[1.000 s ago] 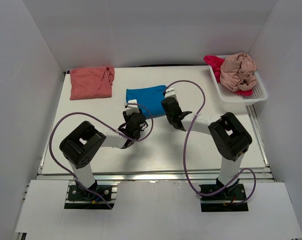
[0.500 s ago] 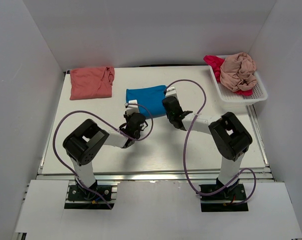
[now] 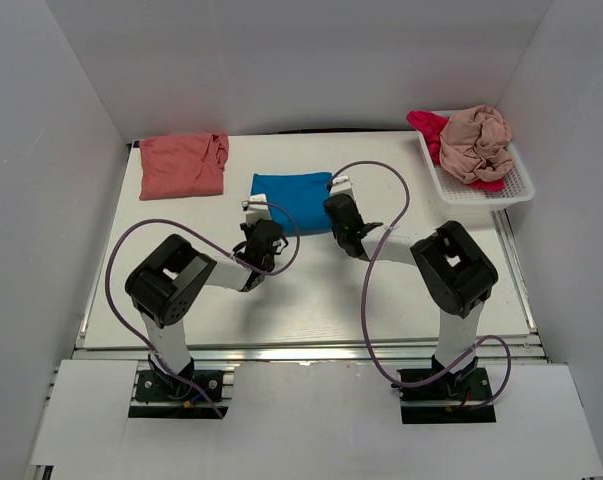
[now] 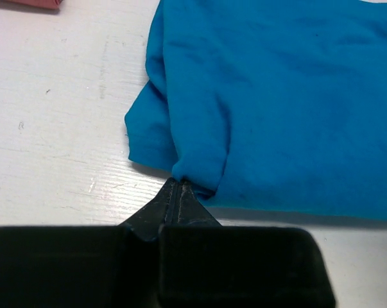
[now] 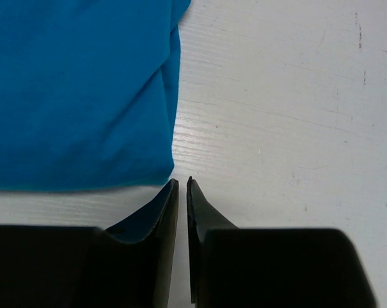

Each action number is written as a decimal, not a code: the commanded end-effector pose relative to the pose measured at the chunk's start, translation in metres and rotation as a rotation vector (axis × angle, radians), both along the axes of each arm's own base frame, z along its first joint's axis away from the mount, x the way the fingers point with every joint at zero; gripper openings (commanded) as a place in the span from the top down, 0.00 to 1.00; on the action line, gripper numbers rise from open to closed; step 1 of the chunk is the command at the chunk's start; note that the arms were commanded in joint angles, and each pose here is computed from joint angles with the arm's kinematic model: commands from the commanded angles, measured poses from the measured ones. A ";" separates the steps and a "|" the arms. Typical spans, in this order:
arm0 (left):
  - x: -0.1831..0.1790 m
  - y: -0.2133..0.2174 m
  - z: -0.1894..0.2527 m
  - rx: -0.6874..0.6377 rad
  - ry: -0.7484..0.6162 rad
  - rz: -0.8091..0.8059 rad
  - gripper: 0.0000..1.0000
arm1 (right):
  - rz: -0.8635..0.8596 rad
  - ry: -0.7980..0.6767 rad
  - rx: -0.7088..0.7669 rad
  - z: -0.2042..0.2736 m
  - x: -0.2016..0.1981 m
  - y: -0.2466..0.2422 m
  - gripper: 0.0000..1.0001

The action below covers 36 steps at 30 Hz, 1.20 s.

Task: Fold and stack the t-shirts
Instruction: Smooth out wrinkles on the folded tshirt

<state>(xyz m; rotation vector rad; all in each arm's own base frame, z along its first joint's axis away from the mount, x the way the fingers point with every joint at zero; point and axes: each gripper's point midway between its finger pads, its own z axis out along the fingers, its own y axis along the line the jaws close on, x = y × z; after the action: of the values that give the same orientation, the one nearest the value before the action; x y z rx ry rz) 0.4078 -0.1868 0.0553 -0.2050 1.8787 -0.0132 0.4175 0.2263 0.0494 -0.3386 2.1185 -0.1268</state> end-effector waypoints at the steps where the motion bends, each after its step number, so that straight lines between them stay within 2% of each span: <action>1: 0.009 -0.005 0.015 -0.029 -0.041 -0.010 1.00 | -0.023 -0.085 0.059 0.027 0.021 0.008 0.84; 3: 0.008 -0.004 0.014 -0.029 -0.039 -0.015 1.00 | -0.029 -0.091 0.060 0.030 0.024 0.006 0.82; 7: 0.008 -0.006 0.012 -0.030 -0.032 -0.024 1.00 | -0.038 -0.096 0.074 0.033 0.028 0.004 0.69; 8: 0.008 -0.006 0.010 -0.030 -0.029 -0.025 1.00 | -0.029 -0.098 0.087 0.036 0.029 0.006 0.69; 22: 0.012 -0.005 0.010 -0.024 -0.026 -0.015 1.00 | 0.020 -0.048 0.181 0.036 0.023 0.022 0.74; 36: 0.012 -0.003 0.014 -0.026 -0.029 -0.012 1.00 | -0.008 0.004 0.134 0.010 0.021 0.017 0.74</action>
<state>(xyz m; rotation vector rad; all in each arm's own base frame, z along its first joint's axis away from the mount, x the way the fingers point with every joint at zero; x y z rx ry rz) 0.4123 -0.1877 0.0580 -0.2012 1.8745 -0.0291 0.4328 0.2407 0.0569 -0.2738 2.1289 0.0070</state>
